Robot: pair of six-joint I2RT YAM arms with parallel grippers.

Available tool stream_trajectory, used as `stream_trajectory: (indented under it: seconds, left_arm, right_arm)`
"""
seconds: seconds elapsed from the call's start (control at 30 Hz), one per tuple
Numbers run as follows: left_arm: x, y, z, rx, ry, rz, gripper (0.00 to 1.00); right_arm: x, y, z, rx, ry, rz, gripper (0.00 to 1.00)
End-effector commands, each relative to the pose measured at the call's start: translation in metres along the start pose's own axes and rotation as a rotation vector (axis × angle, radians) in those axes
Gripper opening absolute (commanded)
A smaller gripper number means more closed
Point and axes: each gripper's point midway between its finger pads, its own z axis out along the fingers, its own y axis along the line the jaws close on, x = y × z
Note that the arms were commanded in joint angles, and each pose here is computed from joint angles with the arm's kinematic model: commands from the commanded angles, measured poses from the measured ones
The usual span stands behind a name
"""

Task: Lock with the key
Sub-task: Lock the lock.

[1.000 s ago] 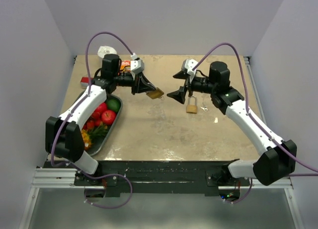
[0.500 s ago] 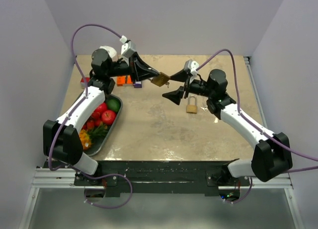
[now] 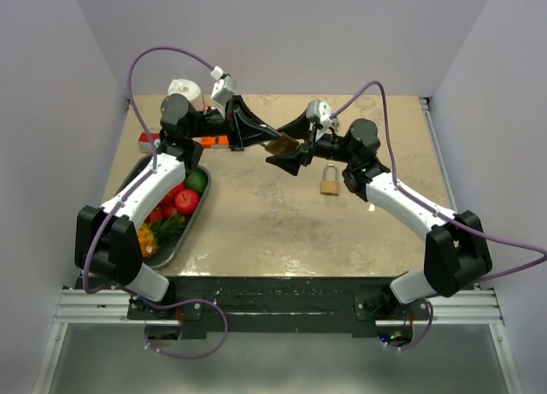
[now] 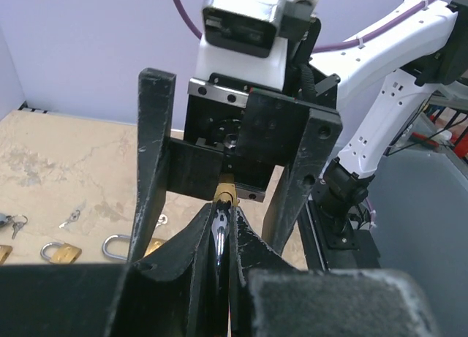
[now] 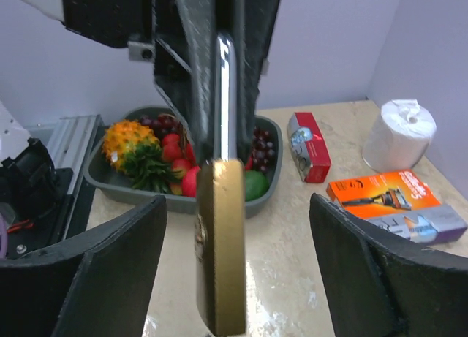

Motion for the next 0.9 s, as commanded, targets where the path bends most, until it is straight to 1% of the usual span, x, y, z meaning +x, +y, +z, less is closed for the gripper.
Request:
stream_trajectory:
  seconds: [0.0,0.1,0.23,0.27,0.43,0.63,0.73,0.77,0.87]
  left_arm:
    - [-0.042,-0.022,-0.001,0.003,-0.085,0.148,0.00]
    - [-0.048,-0.024,-0.001,0.005,-0.109,0.150,0.00]
    - [-0.054,-0.022,-0.002,-0.009,-0.130,0.157,0.00]
    - [-0.057,-0.023,-0.002,-0.012,-0.138,0.156,0.00]
    - [-0.068,-0.019,-0.004,-0.030,-0.177,0.145,0.00]
    - [-0.080,-0.017,-0.007,-0.040,-0.199,0.158,0.00]
    - [-0.083,-0.017,-0.006,-0.047,-0.215,0.141,0.00]
    - [-0.085,-0.016,-0.006,-0.051,-0.221,0.134,0.00]
    - [-0.089,-0.016,-0.006,-0.059,-0.236,0.128,0.00]
  right_arm:
    - [-0.041,0.019,0.007,-0.076,-0.079,-0.106,0.79]
    - [-0.041,0.023,0.008,-0.085,-0.093,-0.100,0.79]
    - [-0.044,0.020,0.009,-0.054,-0.124,-0.030,0.81]
    - [-0.046,0.016,0.008,-0.027,-0.135,0.009,0.81]
    - [-0.051,0.012,0.008,-0.005,-0.182,0.066,0.76]
    - [-0.042,0.010,0.005,0.014,-0.177,0.096,0.74]
    - [-0.045,0.011,0.006,0.010,-0.187,0.105,0.70]
    - [-0.045,0.011,0.006,0.008,-0.189,0.116,0.64]
    - [-0.046,0.009,0.008,0.005,-0.198,0.127,0.58]
